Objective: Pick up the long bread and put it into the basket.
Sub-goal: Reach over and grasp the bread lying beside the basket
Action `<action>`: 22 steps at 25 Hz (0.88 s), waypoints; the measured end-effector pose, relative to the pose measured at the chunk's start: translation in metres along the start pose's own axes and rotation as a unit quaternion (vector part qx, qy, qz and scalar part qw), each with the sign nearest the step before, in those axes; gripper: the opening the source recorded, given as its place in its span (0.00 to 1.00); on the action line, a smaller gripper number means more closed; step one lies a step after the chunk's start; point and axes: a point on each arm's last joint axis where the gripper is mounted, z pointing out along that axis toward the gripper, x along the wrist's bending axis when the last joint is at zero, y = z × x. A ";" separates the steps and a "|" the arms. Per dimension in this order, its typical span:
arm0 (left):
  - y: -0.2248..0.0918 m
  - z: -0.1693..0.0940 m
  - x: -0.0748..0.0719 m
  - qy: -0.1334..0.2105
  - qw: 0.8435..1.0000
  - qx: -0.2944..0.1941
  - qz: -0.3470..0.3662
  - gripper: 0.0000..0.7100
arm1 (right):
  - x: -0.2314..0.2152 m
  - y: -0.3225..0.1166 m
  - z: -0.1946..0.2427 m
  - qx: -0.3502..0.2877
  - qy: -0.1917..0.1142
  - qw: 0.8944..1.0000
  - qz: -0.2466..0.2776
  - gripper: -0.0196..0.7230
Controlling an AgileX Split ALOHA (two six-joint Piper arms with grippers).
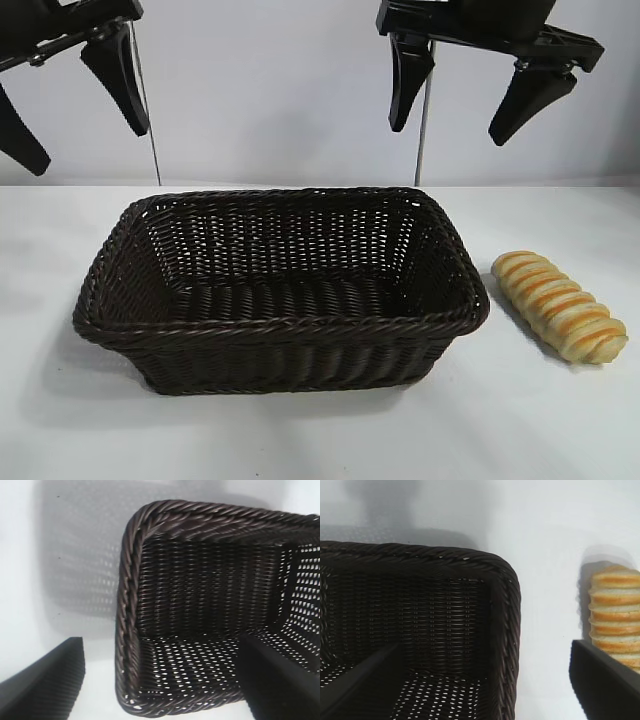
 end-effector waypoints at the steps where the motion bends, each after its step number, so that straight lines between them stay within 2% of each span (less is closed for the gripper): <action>1: 0.000 0.000 0.000 0.000 1.000 0.000 0.000 0.84 | -0.003 -0.001 0.004 0.009 -0.017 1.000 -0.002 0.89; 4: 0.000 0.000 0.000 0.000 1.000 0.000 -0.001 0.84 | -0.008 -0.002 0.015 0.020 -0.046 0.999 0.000 0.89; 9: 0.001 0.000 0.000 -0.001 1.000 -0.004 -0.002 0.84 | -0.015 -0.020 0.045 0.045 -0.072 0.996 -0.001 0.89; 13: 0.001 0.000 0.000 -0.001 1.000 -0.004 -0.002 0.84 | -0.026 -0.030 0.066 0.040 -0.106 0.993 0.013 0.89; 20: 0.002 0.000 0.000 -0.003 1.000 -0.013 -0.002 0.84 | -0.072 -0.039 0.082 0.052 -0.122 0.989 0.065 0.89; 22: 0.002 0.000 0.000 -0.003 1.000 -0.013 -0.002 0.84 | -0.087 -0.037 0.082 0.051 -0.115 0.989 0.081 0.89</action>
